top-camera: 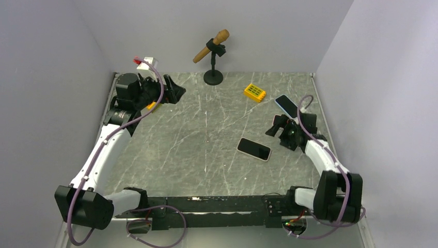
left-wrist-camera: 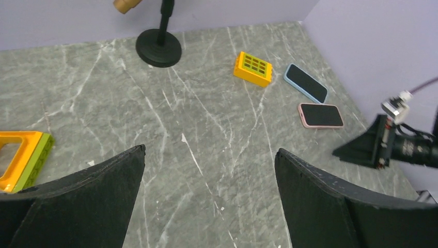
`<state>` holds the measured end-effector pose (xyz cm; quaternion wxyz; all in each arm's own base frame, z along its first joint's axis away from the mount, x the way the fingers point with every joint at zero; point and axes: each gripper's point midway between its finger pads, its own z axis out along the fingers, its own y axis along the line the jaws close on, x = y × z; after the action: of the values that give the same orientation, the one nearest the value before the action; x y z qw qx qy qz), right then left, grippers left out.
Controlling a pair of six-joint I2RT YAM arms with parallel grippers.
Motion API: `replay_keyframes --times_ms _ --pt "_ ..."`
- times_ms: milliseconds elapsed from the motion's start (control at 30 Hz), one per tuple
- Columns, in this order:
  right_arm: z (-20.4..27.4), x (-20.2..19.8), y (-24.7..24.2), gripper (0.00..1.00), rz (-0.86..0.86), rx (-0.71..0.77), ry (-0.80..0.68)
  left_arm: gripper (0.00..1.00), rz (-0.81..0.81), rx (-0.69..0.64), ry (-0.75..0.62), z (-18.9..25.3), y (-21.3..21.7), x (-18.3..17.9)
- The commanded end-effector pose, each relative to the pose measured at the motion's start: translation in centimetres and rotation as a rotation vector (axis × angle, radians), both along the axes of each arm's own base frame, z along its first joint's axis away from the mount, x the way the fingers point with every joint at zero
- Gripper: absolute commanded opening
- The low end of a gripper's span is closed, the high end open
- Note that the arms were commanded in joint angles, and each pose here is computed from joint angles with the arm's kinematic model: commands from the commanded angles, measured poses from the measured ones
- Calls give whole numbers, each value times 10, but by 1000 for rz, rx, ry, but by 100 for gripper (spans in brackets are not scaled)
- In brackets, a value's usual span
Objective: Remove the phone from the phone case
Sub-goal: Pick up the phone at the center of the board.
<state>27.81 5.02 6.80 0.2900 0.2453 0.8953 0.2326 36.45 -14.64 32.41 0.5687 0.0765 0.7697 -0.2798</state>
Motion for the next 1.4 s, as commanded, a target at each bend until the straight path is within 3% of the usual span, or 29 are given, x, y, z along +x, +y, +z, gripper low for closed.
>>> replay_keyframes --times_ms 0,167,400,600,733,933,1133,1367 --pt "7 33 9 100 151 -59 -13 99 -110 -42 -70 15 -14 -4" --pt "-11 29 49 100 291 -46 84 99 -117 -83 -46 10 -7 3" --pt "-36 -24 84 100 414 -86 215 98 -127 -175 -21 8 8 15" --pt "-24 -66 124 100 498 -56 180 98 -132 -179 -22 8 9 15" --pt "-21 -65 123 100 445 -149 151 98 -121 -167 -19 6 11 16" --pt "-36 -57 105 100 218 -391 298 98 -109 -160 -6 1 12 19" --pt "-44 -45 126 100 181 -488 352 99 -104 -84 -7 -7 1 14" --pt "-69 -54 137 98 209 -637 436 97 -116 -112 31 -12 -2 18"
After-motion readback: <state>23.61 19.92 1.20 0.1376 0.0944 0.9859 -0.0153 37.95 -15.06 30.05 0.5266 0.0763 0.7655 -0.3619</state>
